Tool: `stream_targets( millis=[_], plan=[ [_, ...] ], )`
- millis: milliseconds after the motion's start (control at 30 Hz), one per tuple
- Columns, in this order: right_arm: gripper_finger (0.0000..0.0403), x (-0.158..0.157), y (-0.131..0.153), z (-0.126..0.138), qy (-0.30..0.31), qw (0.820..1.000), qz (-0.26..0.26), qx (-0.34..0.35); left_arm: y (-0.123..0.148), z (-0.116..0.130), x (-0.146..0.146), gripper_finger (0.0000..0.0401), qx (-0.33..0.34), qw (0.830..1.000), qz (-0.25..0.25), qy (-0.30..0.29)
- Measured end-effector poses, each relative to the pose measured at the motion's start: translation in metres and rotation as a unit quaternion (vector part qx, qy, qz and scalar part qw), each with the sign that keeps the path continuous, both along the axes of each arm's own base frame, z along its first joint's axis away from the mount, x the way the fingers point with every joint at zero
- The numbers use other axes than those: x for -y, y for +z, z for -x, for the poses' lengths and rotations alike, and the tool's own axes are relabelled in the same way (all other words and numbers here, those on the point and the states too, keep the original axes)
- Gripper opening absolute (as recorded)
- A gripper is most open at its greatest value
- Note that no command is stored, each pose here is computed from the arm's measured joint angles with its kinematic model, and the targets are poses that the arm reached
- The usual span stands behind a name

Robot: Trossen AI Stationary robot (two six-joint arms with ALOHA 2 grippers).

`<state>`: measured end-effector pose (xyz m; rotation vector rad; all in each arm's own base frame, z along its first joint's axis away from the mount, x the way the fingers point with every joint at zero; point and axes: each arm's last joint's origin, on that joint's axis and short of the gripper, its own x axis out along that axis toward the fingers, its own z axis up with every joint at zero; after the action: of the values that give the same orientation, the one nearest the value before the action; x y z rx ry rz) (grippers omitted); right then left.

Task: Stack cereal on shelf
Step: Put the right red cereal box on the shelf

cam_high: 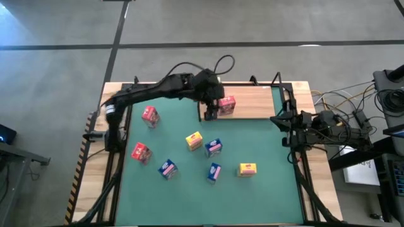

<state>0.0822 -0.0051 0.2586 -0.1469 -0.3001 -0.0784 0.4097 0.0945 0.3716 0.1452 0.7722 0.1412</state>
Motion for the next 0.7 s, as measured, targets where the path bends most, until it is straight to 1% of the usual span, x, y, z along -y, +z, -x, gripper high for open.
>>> stream_targets(
  millis=[100, 267, 433, 633, 700],
  plan=[
    [0.0011, 0.000, 0.000, -0.001, 0.002, 1.000, -0.009, -0.002, 0.002, 0.019, 0.017, 0.0233, 0.044, 0.999, 0.005, -0.004],
    [0.0011, 0.001, -0.002, -0.009, 0.002, 0.999, -0.026, -0.020, -0.009, 0.054, 0.045, 0.0232, 0.120, 0.992, 0.007, -0.023],
    [0.0011, 0.002, 0.000, -0.025, 0.002, 0.999, -0.030, -0.017, -0.020, 0.091, 0.061, 0.0232, 0.189, 0.981, 0.020, -0.026],
    [0.0011, 0.006, -0.002, -0.059, -0.031, 0.993, -0.060, -0.092, -0.038, 0.135, 0.069, 0.0232, 0.237, 0.971, 0.021, -0.008],
    [0.0011, 0.007, 0.001, -0.067, -0.032, 0.991, -0.072, -0.104, -0.043, 0.147, 0.070, 0.0232, 0.252, 0.967, 0.023, -0.005]
  ],
)
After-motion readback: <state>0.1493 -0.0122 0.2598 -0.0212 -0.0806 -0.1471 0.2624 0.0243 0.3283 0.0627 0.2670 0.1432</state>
